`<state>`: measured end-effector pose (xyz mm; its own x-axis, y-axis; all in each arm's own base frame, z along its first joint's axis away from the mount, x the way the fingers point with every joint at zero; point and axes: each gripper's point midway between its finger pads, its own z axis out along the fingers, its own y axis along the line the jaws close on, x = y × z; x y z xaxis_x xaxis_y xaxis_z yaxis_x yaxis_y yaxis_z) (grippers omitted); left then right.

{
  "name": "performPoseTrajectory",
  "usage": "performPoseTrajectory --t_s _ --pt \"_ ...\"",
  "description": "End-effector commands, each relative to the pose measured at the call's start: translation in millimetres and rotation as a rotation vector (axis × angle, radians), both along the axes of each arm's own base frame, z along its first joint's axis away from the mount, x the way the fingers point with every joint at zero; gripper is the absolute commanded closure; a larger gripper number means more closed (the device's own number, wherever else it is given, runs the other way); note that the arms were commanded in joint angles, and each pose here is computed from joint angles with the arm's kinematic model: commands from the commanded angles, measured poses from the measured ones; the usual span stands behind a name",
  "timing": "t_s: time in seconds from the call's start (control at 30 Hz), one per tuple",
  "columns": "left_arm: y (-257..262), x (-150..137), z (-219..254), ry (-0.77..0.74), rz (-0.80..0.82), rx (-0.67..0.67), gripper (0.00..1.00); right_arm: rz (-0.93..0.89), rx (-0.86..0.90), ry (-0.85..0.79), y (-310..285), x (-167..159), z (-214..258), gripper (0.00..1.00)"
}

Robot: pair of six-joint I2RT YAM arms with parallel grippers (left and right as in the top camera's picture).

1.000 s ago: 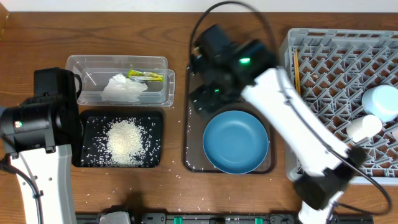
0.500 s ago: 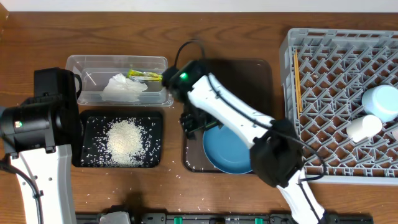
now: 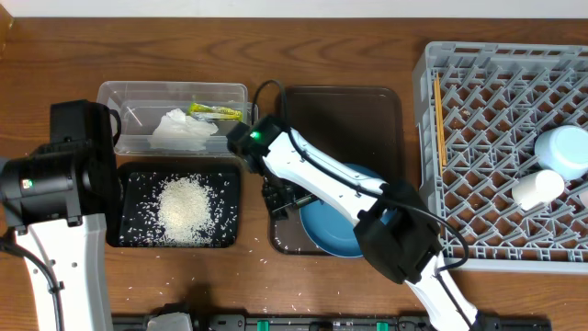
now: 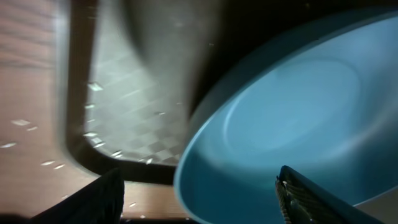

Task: Sort waste into correct bins and load items into the dishwasher rack
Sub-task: 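Grasp the blue bowl rim with the right gripper and lift it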

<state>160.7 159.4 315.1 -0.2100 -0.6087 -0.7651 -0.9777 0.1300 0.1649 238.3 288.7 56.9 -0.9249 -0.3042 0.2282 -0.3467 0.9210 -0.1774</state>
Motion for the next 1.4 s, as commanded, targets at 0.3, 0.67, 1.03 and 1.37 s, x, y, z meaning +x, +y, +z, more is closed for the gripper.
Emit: performPoseTrajectory --t_s 0.3,0.67,1.03,1.37 --pt "1.6 -3.5 1.4 0.013 0.005 0.01 0.11 -0.036 0.004 -0.004 -1.8 0.8 -12.7 0.28" --pt "1.6 -3.5 1.4 0.013 0.005 0.01 0.11 -0.047 -0.004 0.004 -6.8 -0.9 -26.2 0.48" --pt "1.5 -3.4 1.3 0.012 0.005 0.01 0.11 -0.044 -0.003 0.003 -4.0 -3.9 -26.5 0.74" --pt "1.6 -3.5 1.4 0.013 0.005 0.01 0.11 -0.035 0.003 -0.002 -0.5 -5.5 -27.8 0.87"
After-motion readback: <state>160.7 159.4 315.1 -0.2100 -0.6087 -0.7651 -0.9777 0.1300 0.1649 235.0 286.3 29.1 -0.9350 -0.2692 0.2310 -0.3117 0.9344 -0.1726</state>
